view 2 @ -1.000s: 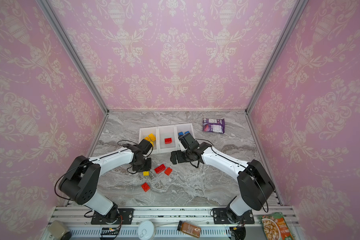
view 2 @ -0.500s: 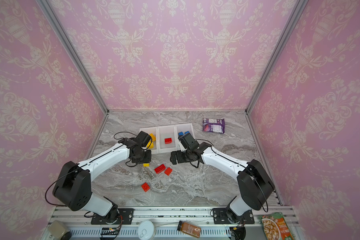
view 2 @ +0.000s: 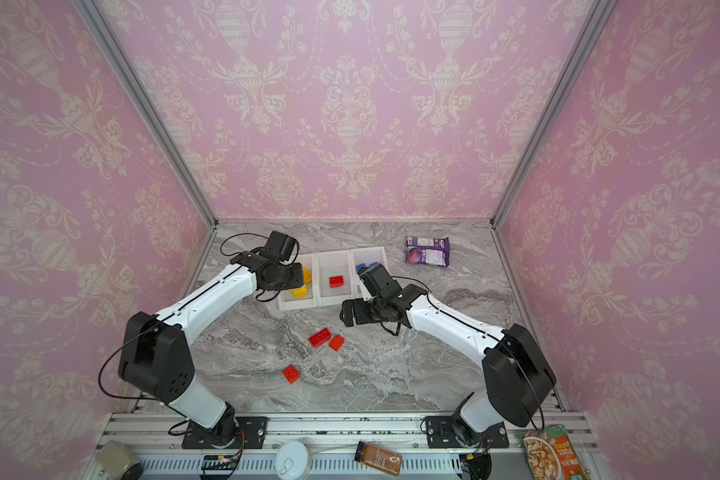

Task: Sort the legos into containers by color
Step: 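Carry the yellow brick over the nearest compartment and release it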

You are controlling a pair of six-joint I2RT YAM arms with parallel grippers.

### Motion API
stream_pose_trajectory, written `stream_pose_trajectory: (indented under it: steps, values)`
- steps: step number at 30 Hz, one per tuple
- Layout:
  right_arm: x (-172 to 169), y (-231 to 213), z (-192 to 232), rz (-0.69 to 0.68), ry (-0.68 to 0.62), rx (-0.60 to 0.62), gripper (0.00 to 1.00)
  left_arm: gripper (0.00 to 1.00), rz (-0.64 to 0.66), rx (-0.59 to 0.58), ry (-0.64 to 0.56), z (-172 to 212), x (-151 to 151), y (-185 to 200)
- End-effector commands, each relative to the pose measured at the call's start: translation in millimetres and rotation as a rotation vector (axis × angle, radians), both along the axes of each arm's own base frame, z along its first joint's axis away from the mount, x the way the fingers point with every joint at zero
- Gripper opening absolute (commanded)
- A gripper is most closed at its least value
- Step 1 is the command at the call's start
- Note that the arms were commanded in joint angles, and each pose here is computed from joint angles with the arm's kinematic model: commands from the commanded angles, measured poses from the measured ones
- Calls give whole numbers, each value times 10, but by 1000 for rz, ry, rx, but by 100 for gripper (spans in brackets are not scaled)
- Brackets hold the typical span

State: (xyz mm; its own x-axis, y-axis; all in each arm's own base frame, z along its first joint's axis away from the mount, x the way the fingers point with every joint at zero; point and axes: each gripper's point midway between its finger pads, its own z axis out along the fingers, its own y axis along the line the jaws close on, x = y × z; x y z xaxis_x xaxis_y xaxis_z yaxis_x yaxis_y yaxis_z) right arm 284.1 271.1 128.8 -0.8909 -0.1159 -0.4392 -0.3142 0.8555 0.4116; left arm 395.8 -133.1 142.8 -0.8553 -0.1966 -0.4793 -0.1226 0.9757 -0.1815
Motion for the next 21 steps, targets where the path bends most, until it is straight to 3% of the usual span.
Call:
stream_pose_trajectory:
  steps: [1, 11, 14, 21]
  values:
    - [5, 5, 80, -16, -18, 22, 100, 28, 32, -5, -51, 38, 282, 109]
    - [16, 73, 102, -4, -22, 28, 100, 29, 8, 2, -64, -93, 563, 59]
    - [11, 65, 126, -4, -28, 26, 100, 34, 6, 9, -53, -158, 600, 49]
    - [-20, 9, 110, -15, -29, 13, 100, 54, 8, 16, -59, -163, 607, 63]
